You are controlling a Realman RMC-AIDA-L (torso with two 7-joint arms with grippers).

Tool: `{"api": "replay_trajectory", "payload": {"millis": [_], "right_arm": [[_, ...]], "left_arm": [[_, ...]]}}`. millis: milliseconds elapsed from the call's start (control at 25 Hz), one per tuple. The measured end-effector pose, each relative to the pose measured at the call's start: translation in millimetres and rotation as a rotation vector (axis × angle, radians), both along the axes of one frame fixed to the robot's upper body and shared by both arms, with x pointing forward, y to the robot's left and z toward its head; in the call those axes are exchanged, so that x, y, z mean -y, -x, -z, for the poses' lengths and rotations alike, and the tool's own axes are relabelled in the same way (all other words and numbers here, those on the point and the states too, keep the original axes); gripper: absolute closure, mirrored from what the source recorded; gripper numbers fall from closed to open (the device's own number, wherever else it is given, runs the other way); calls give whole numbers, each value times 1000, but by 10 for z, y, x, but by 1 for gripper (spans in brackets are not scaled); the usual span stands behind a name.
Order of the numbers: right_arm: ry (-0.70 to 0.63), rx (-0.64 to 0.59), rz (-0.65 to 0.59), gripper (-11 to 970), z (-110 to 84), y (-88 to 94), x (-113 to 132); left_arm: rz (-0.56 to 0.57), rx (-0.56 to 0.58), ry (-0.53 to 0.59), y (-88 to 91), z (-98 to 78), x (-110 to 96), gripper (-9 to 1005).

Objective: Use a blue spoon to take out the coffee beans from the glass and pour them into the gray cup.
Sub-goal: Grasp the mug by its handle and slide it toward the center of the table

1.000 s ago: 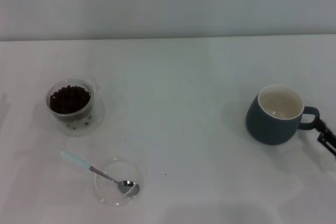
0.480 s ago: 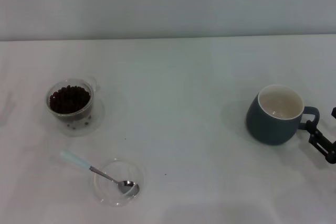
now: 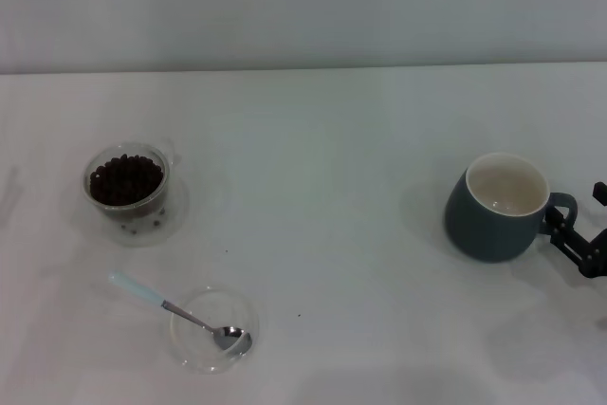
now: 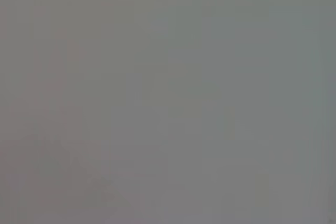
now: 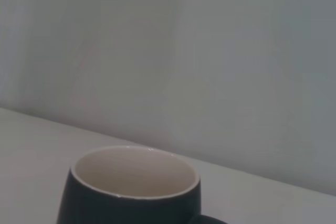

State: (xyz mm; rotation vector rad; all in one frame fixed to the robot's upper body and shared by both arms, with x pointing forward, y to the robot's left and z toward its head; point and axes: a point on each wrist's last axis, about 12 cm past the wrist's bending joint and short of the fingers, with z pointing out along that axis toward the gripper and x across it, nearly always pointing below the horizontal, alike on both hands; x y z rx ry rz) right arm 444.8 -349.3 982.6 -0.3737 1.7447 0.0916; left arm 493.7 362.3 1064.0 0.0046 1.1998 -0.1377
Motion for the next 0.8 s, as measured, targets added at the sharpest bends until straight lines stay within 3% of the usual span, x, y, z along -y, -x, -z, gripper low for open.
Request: {"api": "replay_trajectory", "payload": {"millis": [560,800], "right_arm": [[3,-10,35,225,-8,-126,-4],[-10,-5,42,405,-23,-172,-22]], "left_arm": [[12,32,-11,-54,-76,-9,122],[15,39,-16,-76,-98,-9,121]]}}
